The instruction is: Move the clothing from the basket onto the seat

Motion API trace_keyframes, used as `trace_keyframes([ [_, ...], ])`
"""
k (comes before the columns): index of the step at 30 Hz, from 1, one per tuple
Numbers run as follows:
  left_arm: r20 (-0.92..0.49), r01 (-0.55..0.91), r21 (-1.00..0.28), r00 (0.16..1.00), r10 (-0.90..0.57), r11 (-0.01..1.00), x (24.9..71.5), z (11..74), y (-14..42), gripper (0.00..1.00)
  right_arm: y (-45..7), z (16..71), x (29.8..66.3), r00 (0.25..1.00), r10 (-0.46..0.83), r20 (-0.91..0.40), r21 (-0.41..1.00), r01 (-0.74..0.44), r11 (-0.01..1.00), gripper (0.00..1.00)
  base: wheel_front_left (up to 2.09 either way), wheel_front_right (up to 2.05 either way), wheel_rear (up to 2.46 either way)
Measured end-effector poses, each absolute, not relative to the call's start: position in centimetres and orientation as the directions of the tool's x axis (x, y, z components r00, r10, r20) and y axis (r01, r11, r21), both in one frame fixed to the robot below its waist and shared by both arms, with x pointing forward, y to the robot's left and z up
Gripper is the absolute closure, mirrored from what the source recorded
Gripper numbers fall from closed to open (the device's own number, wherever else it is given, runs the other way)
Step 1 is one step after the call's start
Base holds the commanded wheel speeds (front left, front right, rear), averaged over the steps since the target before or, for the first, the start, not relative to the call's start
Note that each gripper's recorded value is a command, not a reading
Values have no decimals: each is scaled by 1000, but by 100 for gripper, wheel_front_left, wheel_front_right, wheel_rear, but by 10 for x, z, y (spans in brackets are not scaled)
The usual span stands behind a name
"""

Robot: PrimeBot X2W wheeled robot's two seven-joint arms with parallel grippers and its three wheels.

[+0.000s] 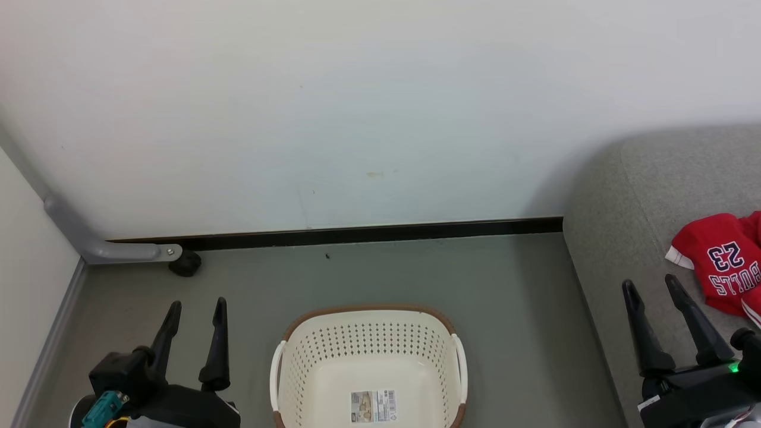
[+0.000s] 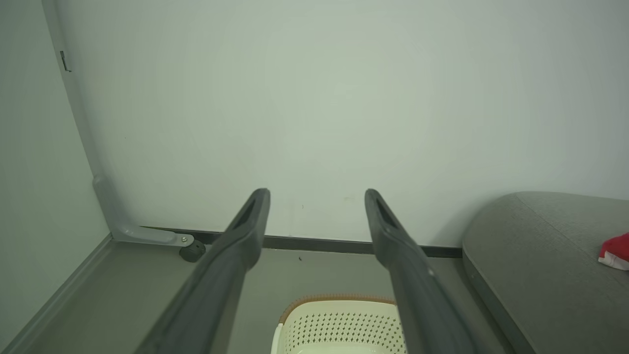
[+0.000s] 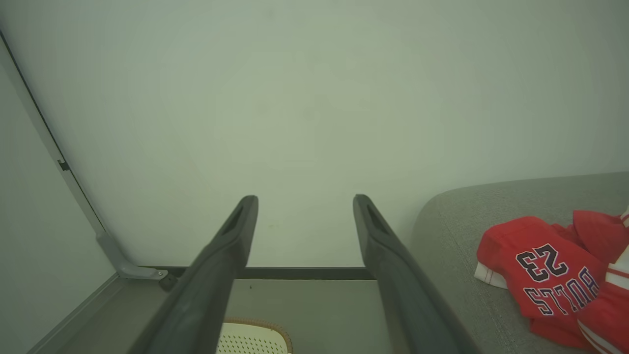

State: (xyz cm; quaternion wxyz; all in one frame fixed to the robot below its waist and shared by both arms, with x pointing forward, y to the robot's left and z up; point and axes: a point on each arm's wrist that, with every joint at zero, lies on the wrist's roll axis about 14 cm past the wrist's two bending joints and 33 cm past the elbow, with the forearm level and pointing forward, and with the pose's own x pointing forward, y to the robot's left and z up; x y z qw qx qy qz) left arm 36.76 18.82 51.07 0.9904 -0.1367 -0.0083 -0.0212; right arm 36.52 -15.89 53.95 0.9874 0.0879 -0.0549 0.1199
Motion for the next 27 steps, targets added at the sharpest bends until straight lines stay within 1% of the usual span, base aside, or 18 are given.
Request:
trace_keyframes([
  [6, -1, 2, -230, 1000, -2, 973, 359, 501, 200, 0, -152, 532, 360, 966, 234, 112, 165, -251, 954, 0, 0, 0, 0],
  [11, -9, -15, -241, 1000, 13, 970, 356, 497, 201, 0, -143, 528, 359, 964, 245, 106, 171, -260, 950, 0, 0, 0, 0],
  [27, 9, -36, -248, 999, 39, 968, 359, 501, 201, 0, -138, 523, 360, 964, 249, 98, 154, -261, 953, 0, 0, 0, 0],
])
